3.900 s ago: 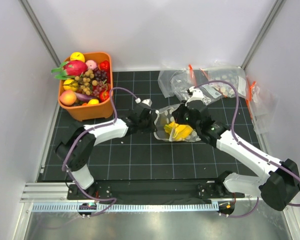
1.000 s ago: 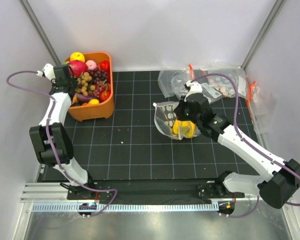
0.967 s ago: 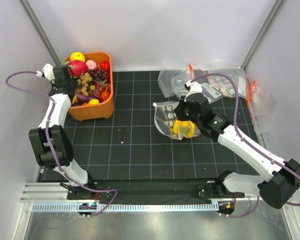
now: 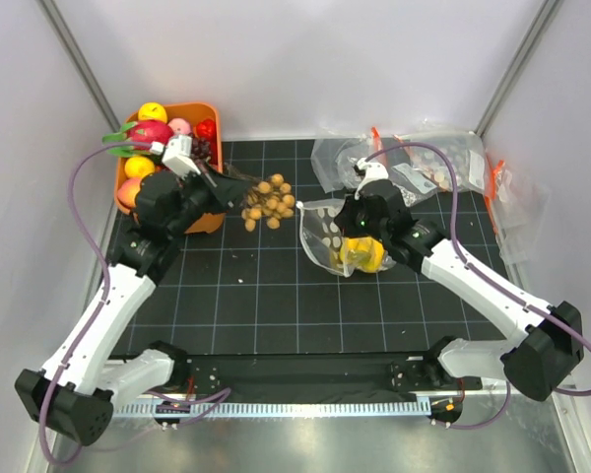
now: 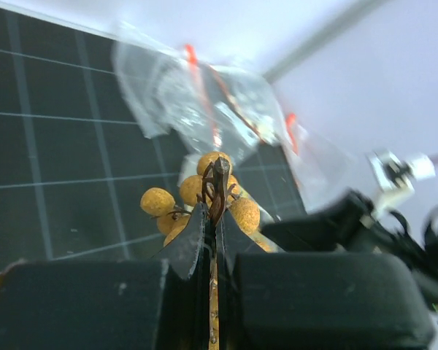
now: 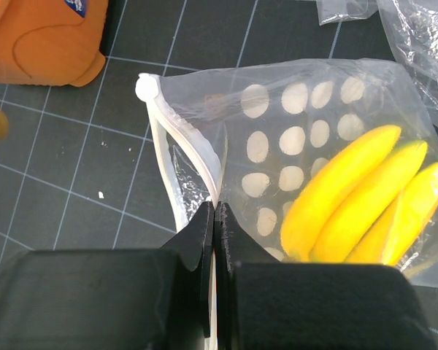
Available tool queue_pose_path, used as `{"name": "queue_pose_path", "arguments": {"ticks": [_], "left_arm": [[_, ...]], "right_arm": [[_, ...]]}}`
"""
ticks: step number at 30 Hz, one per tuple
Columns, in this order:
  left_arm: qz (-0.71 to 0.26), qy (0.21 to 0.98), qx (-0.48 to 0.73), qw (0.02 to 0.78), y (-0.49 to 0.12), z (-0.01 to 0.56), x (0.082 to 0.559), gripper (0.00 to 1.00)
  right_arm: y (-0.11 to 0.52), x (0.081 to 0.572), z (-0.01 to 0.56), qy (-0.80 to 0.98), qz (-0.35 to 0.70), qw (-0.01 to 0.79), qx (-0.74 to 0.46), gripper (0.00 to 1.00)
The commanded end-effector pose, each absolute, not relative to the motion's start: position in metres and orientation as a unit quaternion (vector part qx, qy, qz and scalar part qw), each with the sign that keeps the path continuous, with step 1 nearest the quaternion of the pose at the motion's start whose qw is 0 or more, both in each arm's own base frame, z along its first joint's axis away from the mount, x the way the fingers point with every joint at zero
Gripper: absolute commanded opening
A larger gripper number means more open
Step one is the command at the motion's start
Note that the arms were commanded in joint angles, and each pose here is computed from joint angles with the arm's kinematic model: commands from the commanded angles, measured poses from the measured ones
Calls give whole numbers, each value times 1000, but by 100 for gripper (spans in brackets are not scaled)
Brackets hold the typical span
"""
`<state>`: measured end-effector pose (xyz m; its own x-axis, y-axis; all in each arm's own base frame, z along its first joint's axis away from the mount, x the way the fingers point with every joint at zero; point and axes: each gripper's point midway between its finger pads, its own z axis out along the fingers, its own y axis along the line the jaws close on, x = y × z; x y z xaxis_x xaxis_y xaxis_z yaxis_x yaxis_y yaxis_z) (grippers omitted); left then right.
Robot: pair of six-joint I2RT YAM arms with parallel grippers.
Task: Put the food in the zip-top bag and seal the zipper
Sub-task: Place the fake fruit in the zipper food storage bag.
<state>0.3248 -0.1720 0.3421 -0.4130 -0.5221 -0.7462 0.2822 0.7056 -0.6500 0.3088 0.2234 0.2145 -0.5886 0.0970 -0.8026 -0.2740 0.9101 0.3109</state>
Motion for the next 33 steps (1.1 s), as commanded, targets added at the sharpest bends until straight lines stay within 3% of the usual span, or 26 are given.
{"name": "queue_pose_path", "arguments": {"ticks": [1,9,33], "left_arm": [[-419,725,-24,546,-203,363,301,0],[-493,698,23,519,-260,357,271,0],[-452,771,32,448,-310,278,298,0]], "right_arm": [[232,311,243,852,237,464,-48,1],[233,306,260,847,256,465,-32,1],[230,299,269,840,274,468,-9,1]]}}
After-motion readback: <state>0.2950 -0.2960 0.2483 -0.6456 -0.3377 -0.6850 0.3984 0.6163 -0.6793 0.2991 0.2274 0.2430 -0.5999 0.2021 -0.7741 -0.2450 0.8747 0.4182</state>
